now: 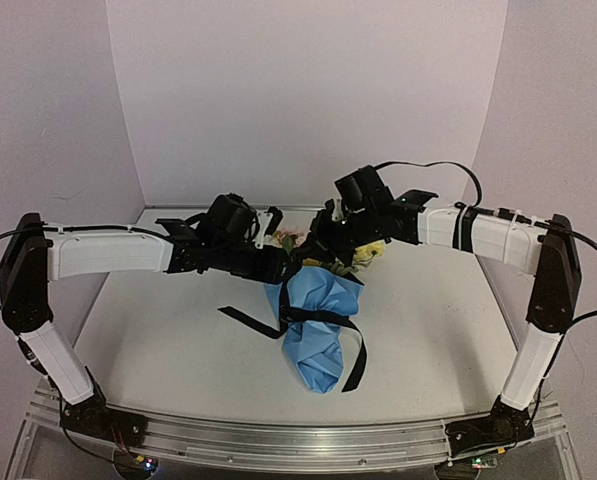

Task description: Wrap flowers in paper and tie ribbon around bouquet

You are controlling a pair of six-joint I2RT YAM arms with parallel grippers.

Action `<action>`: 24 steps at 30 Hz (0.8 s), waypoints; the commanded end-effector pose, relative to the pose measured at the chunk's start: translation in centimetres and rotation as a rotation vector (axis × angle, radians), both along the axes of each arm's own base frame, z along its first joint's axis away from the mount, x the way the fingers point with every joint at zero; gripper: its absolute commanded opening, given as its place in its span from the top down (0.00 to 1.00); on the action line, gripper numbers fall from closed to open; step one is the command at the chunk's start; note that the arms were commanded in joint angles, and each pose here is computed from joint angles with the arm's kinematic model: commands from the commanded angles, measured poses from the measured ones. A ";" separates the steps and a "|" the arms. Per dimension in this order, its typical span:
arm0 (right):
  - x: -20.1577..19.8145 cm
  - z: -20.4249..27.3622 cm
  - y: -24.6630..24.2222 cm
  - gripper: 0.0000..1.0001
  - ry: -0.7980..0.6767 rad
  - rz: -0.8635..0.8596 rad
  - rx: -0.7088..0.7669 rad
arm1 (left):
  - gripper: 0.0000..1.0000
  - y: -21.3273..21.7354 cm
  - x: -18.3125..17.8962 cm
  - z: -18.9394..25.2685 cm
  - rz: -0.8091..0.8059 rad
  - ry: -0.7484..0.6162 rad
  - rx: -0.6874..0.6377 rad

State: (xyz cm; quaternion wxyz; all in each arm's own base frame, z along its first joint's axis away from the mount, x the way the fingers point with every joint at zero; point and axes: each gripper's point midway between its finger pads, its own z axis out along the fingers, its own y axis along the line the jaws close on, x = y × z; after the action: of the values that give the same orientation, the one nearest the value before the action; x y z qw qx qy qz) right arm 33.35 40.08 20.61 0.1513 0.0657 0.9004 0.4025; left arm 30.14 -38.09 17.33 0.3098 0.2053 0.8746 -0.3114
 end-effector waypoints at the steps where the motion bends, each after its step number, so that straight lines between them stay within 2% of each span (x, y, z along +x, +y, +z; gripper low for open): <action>1: -0.3 1.9 0.1 1.00 -0.014 -0.037 0.029 | 0.46 -1.4 1.9 3.3 -0.008 -0.126 -0.049; 10: -0.7 1.2 0.1 1.00 -0.003 -0.052 0.002 | 0.53 -2.6 1.9 3.1 -0.056 -0.137 -0.075; 24: -0.5 0.9 -0.1 1.00 -0.013 -0.073 -0.026 | 0.53 -2.2 0.2 2.9 -0.105 -0.124 -0.112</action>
State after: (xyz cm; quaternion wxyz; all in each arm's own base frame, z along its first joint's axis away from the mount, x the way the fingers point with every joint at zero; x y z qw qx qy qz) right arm 32.76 40.08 19.86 0.1532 0.0936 0.9073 0.3803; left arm 30.79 -40.11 17.32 0.3289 0.2431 0.8495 -0.3332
